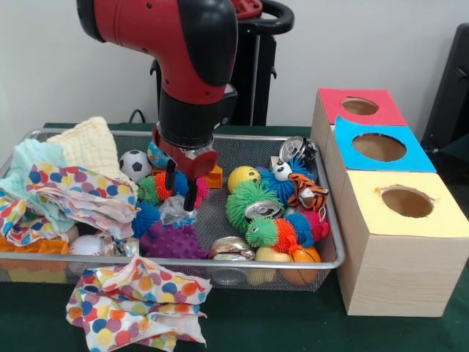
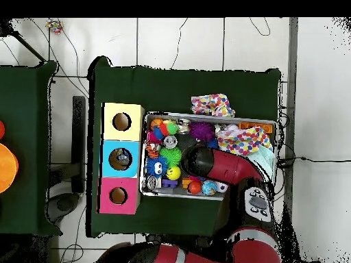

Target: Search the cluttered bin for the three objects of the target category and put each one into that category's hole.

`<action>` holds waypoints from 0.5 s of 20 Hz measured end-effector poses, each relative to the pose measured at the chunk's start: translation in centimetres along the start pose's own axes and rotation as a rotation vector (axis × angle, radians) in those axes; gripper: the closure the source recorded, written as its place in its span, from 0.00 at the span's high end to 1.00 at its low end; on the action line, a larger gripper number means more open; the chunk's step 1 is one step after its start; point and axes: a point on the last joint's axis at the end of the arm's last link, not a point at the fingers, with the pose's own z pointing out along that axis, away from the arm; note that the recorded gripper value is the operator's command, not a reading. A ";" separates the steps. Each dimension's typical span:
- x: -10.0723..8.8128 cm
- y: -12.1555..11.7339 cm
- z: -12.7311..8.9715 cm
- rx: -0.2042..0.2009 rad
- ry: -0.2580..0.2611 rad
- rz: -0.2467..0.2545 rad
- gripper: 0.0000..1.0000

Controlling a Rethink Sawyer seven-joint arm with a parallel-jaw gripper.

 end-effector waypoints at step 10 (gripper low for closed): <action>0.8 1.2 0.2 -0.017 -0.011 -0.004 1.00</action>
